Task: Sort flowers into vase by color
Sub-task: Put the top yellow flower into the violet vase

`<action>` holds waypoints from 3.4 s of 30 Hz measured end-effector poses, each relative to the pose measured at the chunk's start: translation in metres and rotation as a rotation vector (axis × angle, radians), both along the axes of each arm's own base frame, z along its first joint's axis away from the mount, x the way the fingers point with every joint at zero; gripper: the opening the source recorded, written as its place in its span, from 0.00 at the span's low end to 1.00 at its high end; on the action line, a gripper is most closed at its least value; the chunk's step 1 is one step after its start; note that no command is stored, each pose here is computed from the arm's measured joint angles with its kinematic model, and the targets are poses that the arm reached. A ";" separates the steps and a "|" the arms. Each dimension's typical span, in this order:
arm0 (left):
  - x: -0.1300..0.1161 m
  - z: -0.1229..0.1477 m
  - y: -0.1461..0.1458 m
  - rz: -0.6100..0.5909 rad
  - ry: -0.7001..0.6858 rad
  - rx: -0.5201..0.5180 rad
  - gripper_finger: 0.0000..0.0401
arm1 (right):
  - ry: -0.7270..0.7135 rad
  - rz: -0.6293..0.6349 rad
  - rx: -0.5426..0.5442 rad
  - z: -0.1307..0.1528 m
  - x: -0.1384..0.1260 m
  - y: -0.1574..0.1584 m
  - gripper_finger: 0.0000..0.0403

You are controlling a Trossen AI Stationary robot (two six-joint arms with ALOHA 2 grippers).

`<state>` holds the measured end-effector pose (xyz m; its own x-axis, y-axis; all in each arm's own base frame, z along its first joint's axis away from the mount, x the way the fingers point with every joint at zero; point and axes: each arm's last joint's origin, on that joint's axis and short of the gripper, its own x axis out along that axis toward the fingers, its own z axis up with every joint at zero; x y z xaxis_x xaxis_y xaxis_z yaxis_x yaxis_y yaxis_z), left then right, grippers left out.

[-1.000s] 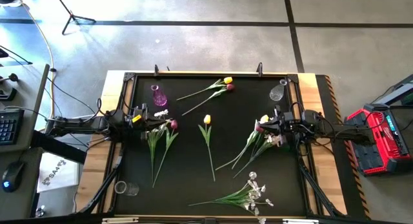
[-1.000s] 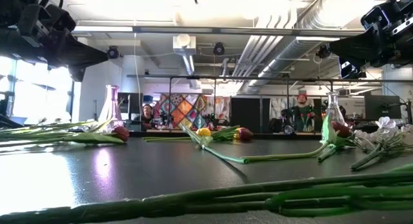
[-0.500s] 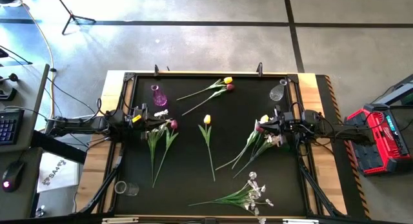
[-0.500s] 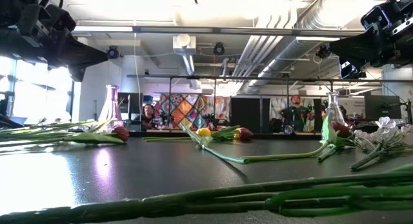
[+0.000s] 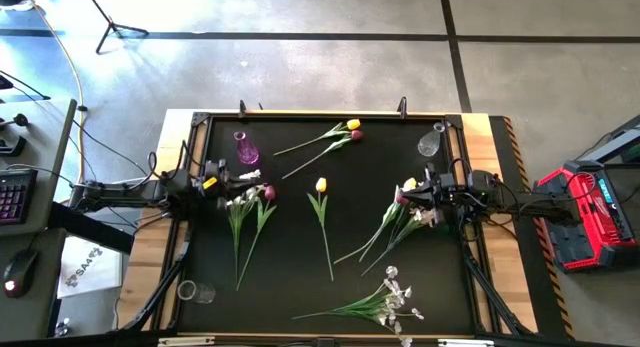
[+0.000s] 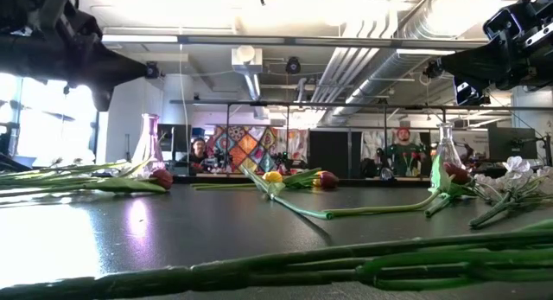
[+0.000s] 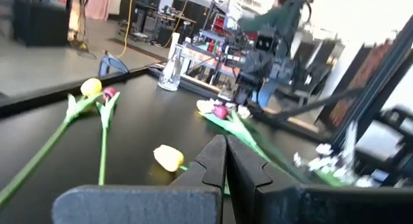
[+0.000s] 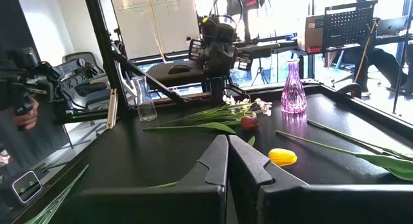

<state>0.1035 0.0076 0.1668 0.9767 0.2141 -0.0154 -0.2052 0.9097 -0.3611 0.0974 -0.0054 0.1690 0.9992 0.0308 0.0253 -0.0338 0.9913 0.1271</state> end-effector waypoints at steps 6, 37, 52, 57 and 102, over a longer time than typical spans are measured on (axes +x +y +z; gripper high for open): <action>0.000 0.003 0.002 0.068 -0.054 -0.108 0.00 | 0.000 0.000 0.000 0.000 0.000 0.000 0.00; 0.000 0.011 0.003 0.070 -0.233 -0.455 0.00 | -0.310 -0.170 0.265 0.028 -0.005 -0.006 0.00; 0.053 0.072 0.003 0.066 -0.009 -0.354 0.03 | -0.321 -0.209 1.058 0.019 0.005 -0.011 0.00; 0.094 0.083 0.011 0.123 0.152 -0.260 0.16 | -0.297 -0.130 1.074 0.021 0.013 -0.009 0.00; 0.285 -0.009 0.237 0.259 1.176 -0.234 0.43 | 0.472 -0.501 0.702 0.057 0.103 -0.014 0.24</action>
